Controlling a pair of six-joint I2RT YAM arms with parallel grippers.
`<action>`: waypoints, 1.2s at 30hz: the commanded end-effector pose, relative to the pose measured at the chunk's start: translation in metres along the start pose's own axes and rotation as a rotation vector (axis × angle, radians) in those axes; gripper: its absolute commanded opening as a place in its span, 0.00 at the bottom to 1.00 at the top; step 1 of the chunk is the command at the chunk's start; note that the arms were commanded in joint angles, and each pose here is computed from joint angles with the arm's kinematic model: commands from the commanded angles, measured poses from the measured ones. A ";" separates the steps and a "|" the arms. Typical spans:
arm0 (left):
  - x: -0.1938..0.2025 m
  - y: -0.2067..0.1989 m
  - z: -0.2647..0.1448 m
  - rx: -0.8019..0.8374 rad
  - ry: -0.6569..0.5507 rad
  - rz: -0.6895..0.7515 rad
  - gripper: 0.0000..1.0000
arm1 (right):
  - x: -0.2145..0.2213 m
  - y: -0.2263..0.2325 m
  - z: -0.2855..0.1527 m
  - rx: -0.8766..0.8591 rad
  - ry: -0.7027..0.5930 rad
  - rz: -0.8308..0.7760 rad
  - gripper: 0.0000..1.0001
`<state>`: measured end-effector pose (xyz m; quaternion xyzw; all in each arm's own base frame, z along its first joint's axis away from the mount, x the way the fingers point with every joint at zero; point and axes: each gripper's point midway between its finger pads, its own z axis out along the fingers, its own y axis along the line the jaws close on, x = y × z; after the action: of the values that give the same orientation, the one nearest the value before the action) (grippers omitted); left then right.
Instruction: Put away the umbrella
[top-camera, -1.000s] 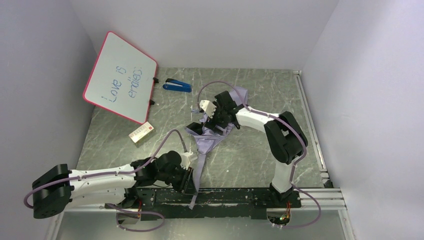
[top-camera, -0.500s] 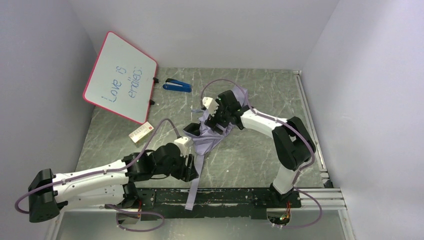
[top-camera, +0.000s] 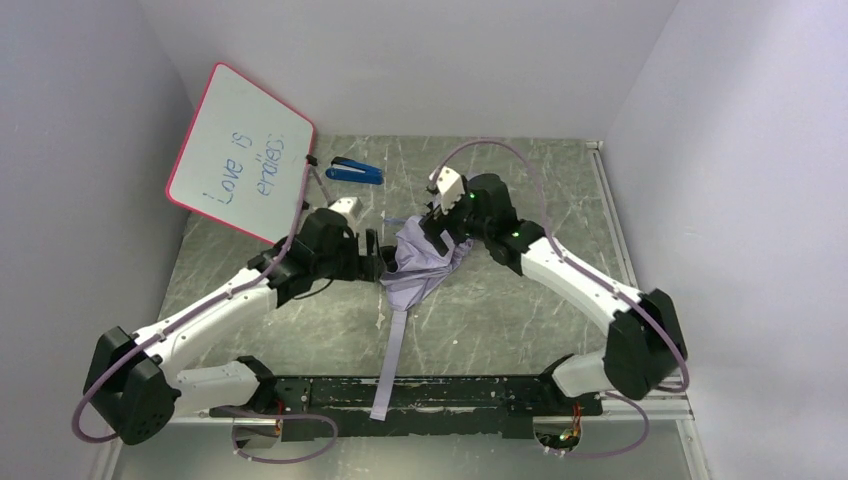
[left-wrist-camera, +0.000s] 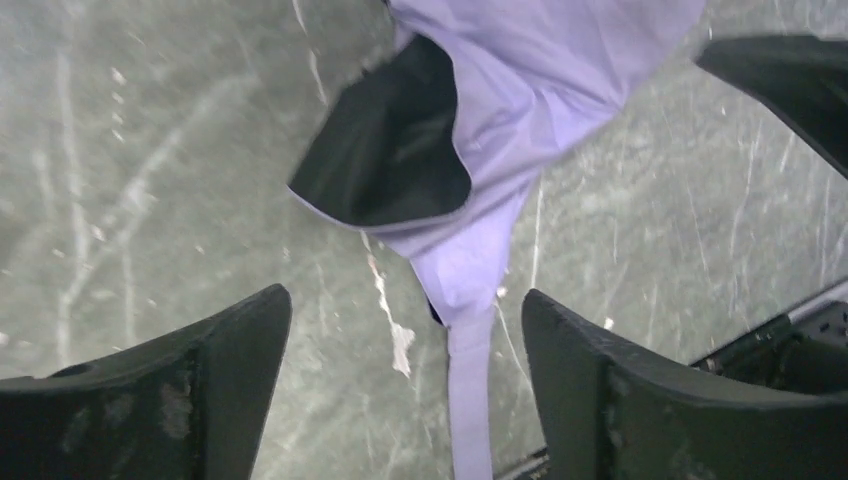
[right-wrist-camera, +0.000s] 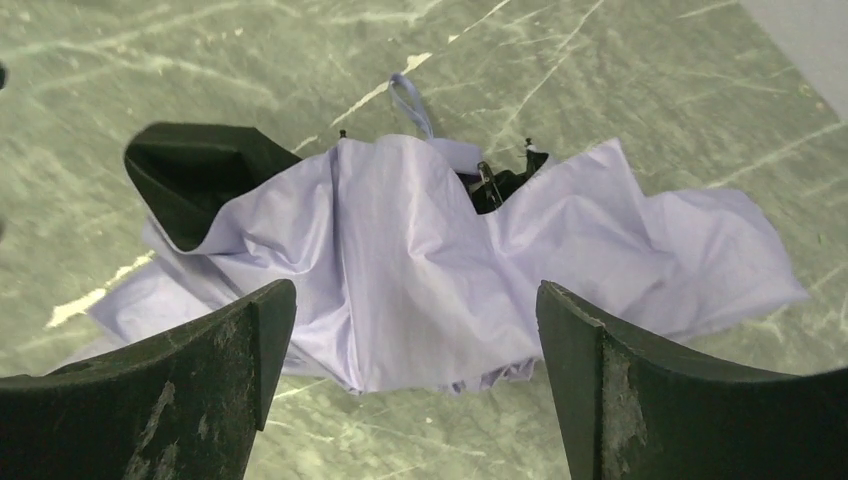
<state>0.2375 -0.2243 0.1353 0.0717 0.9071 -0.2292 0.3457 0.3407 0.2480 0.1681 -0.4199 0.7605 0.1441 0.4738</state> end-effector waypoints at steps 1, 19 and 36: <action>-0.039 0.010 -0.005 -0.039 -0.089 0.006 0.96 | -0.018 -0.011 -0.024 0.114 -0.077 0.189 0.94; -0.072 0.062 0.026 -0.155 -0.111 -0.049 0.70 | -0.023 -0.102 -0.071 0.617 0.038 0.567 0.97; -0.141 0.060 0.139 -0.195 -0.077 0.065 0.48 | 0.111 -0.113 -0.040 0.760 0.380 0.929 0.84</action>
<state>0.4022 -0.2256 0.1098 0.0471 0.9185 -0.1541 0.3612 0.4126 0.0977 0.1324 0.0824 0.9244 -0.0452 0.3697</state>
